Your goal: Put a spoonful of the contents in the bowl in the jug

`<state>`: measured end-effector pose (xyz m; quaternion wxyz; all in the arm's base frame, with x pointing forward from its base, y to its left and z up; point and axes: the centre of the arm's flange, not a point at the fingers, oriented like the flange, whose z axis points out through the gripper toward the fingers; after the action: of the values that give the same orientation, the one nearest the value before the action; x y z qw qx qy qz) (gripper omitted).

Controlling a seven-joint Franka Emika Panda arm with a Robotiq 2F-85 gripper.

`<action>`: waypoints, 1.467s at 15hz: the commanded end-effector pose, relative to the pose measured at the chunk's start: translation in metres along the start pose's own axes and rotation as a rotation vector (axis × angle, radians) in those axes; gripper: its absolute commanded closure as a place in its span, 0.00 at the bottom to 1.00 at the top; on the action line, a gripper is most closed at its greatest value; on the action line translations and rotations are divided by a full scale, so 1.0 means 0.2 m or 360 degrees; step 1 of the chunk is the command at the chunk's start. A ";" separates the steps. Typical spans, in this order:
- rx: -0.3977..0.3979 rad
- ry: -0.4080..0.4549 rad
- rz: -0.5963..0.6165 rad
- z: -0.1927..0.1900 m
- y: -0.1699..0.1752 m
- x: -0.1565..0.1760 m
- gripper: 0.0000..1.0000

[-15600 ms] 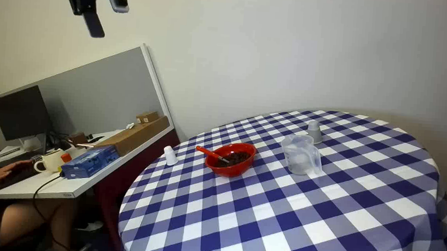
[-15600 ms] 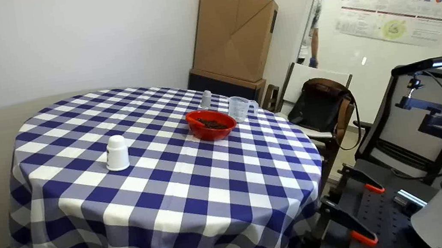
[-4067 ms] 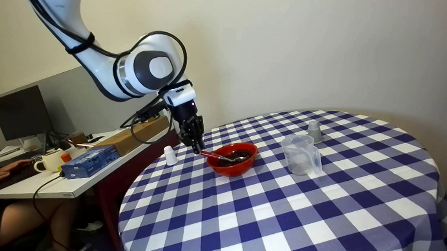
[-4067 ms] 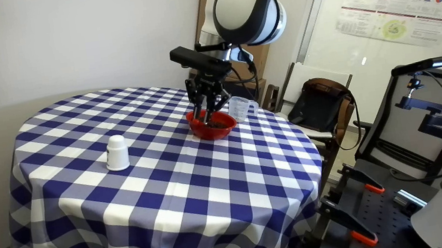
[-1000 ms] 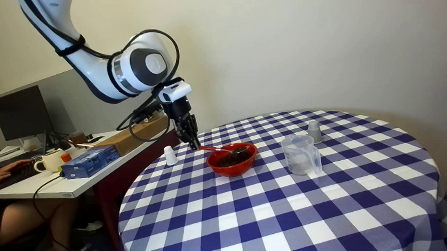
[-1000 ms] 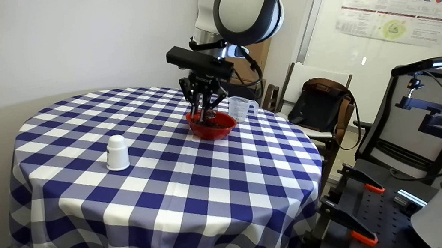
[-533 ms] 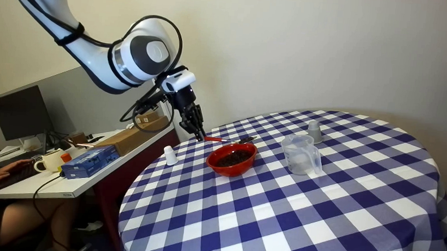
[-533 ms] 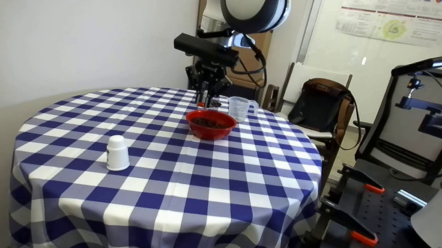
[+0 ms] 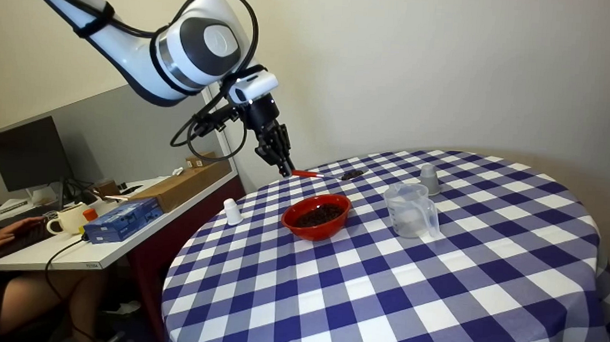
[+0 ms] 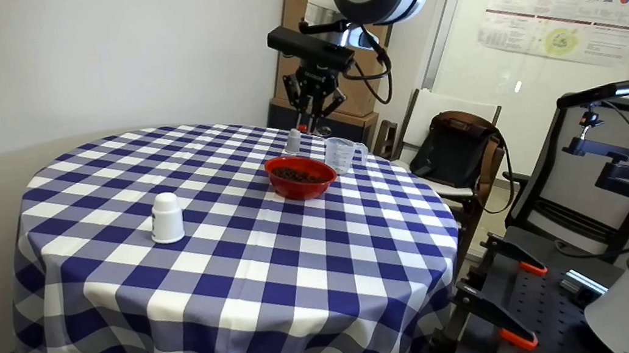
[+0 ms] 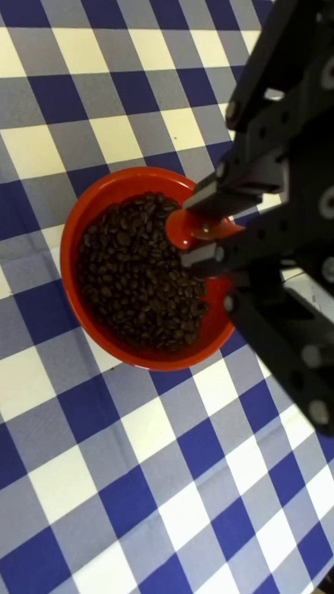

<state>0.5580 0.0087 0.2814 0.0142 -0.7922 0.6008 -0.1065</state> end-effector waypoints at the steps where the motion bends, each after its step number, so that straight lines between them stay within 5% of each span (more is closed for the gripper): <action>1: -0.0060 0.0020 -0.0018 -0.03 0.05 0.09 0.91; 22: -0.0240 0.0096 0.0091 0.06 -0.01 0.47 0.91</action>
<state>0.5687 -0.0753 0.2870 -0.0402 -0.7648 0.6371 -0.0866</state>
